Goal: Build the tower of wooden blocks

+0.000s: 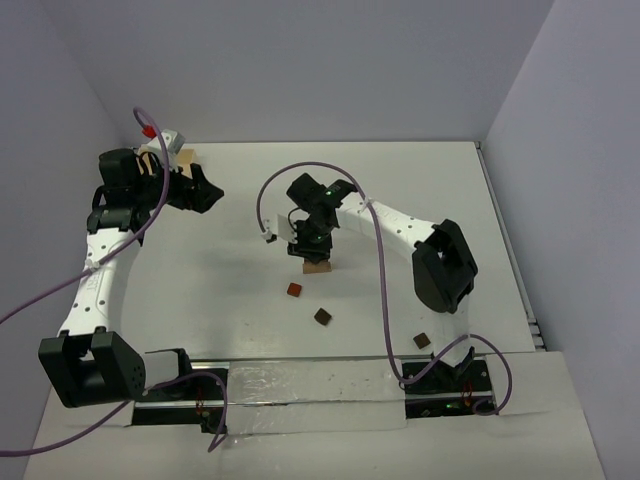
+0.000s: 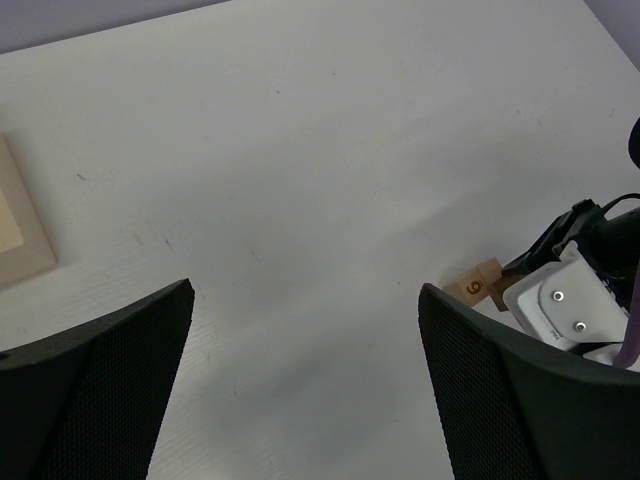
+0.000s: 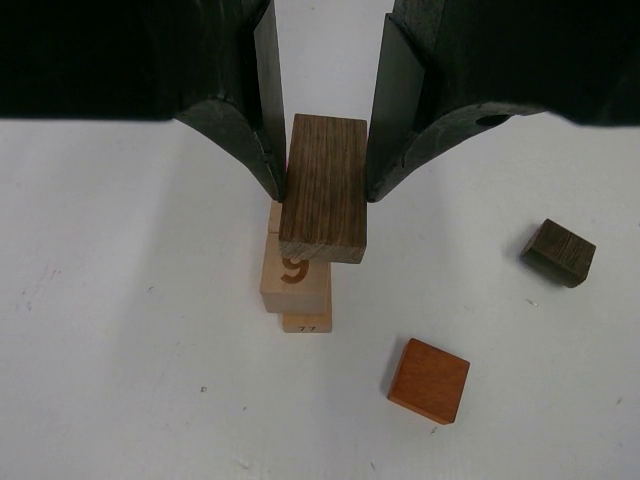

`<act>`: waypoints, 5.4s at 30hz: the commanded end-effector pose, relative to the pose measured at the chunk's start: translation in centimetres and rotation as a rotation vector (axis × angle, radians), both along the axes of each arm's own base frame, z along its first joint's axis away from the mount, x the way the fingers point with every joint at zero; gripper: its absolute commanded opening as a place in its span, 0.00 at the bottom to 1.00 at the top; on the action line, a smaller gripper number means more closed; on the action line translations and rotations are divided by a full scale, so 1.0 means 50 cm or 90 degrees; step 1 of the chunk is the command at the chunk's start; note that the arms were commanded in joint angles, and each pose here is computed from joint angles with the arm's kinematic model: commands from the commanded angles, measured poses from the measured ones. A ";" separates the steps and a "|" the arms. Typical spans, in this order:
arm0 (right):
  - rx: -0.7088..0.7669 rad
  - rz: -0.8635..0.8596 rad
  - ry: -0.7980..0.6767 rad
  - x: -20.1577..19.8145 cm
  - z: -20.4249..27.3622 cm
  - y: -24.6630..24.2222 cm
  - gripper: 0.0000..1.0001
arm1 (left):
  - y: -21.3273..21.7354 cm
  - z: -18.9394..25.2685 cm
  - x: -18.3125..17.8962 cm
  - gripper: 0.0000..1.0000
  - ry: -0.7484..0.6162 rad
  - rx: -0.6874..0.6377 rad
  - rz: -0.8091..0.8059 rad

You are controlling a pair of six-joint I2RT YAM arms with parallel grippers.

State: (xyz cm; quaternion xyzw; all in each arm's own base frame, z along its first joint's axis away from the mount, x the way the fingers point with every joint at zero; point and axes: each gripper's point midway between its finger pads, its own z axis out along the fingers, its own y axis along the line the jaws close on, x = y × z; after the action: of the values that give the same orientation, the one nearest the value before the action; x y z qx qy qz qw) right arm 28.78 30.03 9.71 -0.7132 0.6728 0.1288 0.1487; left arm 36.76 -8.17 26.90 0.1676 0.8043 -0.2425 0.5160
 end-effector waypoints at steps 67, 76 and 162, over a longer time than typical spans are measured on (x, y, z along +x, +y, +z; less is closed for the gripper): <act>-0.003 0.011 0.041 0.035 -0.032 0.011 0.34 | 0.006 0.013 0.039 0.99 -0.014 0.012 0.006; -0.003 0.010 0.043 0.036 -0.033 0.011 0.53 | 0.006 0.014 0.038 0.99 -0.017 0.014 0.007; 0.335 -0.573 -0.020 0.000 0.222 -0.307 0.71 | -0.328 -0.361 -0.131 0.24 0.007 0.303 -0.353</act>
State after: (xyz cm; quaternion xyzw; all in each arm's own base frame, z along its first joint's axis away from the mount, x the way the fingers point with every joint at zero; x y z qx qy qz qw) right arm 27.25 14.20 18.71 -0.2958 0.8692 0.2015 0.3413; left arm 27.54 -23.23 7.27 0.5478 0.7462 -0.1810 0.3323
